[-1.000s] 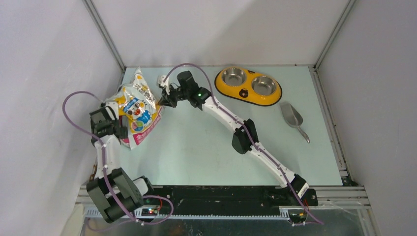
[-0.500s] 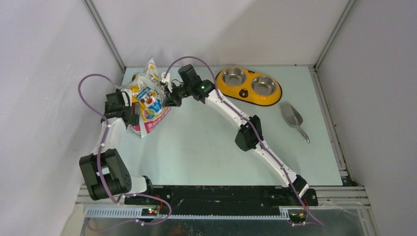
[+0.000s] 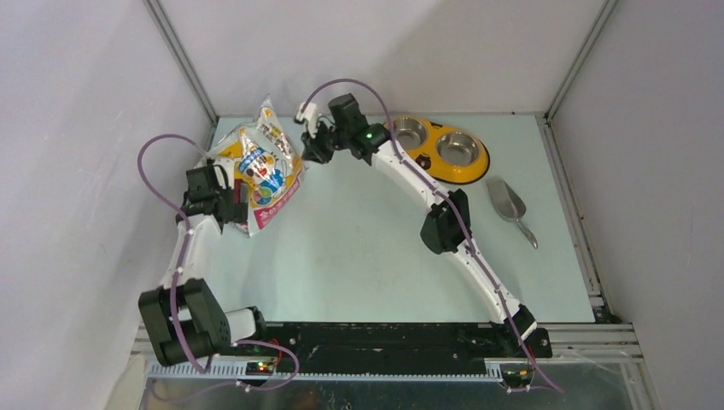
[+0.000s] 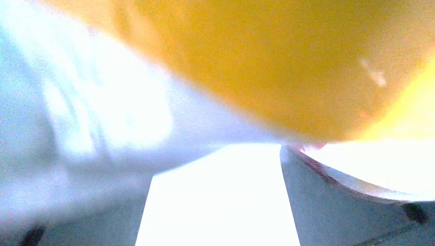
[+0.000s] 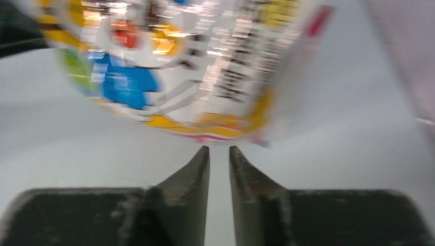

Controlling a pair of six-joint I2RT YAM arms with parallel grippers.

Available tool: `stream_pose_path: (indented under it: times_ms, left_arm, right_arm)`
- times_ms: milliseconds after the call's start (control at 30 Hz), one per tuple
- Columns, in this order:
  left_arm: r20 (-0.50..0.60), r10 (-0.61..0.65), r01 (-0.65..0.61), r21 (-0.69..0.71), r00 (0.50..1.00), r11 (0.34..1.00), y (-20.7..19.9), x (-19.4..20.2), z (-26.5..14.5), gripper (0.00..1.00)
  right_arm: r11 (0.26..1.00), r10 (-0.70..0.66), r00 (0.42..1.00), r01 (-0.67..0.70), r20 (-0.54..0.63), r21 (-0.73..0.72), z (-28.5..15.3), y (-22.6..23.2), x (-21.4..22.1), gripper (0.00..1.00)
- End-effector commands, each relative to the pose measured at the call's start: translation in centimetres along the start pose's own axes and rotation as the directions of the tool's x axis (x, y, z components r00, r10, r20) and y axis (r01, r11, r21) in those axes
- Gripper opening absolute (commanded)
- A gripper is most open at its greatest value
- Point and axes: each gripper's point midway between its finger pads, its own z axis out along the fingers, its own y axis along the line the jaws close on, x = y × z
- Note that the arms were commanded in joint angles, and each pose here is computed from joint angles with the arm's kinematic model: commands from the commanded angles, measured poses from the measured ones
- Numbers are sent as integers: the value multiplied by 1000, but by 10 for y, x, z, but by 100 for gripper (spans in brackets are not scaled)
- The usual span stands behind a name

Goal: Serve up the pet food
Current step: Move the pet food bag to the center of the board.

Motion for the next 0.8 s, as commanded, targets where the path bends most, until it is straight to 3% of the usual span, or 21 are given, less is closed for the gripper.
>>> stream_pose_path:
  times_ms: [0,67,167,267,333,533,767]
  left_arm:
    - [56,-9,6,60,998,998,-6,1,-24,98]
    - [53,-52,50,41,997,998,8,7,-30,98]
    - [30,-87,87,6,996,996,25,18,-33,98]
    - [22,-98,99,-18,995,995,32,27,-35,98]
    - [15,-110,111,-53,994,992,40,34,-36,98]
    - [-13,-226,222,-143,974,965,72,52,-34,98]
    - [2,-338,331,-198,941,922,95,36,-13,98]
  right_arm:
    - [931,-112,989,71,94,359,-27,-76,-45,35]
    - [884,-154,982,86,113,460,-20,-97,-44,50]
    - [756,-296,941,125,165,643,-13,-126,-58,73]
    - [677,-449,873,192,192,710,5,-124,-65,82]
    - [672,-480,849,195,220,715,14,-120,-65,83]
    - [746,-433,848,147,305,650,28,-109,-64,82]
    - [878,-326,878,145,350,456,45,-81,-58,81]
